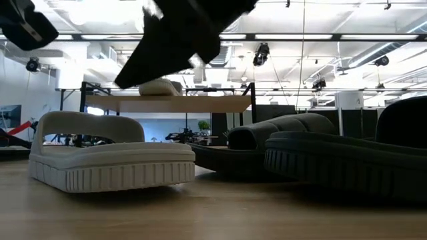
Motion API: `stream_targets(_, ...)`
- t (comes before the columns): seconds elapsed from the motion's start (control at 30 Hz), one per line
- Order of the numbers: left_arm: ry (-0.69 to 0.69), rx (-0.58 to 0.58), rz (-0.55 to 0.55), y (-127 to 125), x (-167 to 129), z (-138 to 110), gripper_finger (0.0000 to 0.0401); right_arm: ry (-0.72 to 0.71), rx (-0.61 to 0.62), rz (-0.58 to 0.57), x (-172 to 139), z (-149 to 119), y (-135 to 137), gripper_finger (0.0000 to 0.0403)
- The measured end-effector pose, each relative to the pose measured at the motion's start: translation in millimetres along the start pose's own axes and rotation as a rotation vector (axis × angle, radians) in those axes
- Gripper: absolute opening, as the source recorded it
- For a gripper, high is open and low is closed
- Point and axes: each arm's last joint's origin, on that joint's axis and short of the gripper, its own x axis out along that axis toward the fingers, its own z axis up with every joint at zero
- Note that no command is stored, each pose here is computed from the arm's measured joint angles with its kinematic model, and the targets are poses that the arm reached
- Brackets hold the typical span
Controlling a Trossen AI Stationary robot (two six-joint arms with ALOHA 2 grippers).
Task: Pick and place slides into the shelf
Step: Put the gray slides on the shelf
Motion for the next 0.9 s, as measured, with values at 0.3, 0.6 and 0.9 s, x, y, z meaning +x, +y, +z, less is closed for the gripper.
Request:
stream_targets(0.3, 0.045, 0.018, 0.053, -7, -3, 7, 0.0, 0.029, -0.079, 0.001, 39, -10, 1, 0.0194)
stream_targets(0.6, 0.045, 0.014, 0.07, -5, -6, 6, 0.0, 0.086, -0.099, -0.109, 66, -13, -22, 0.0189)
stream_targets(0.9, 0.031, -0.008, 0.103, -1, -9, 5, 0.0, 0.167, -0.108, -0.106, 71, -23, -35, 0.0043)
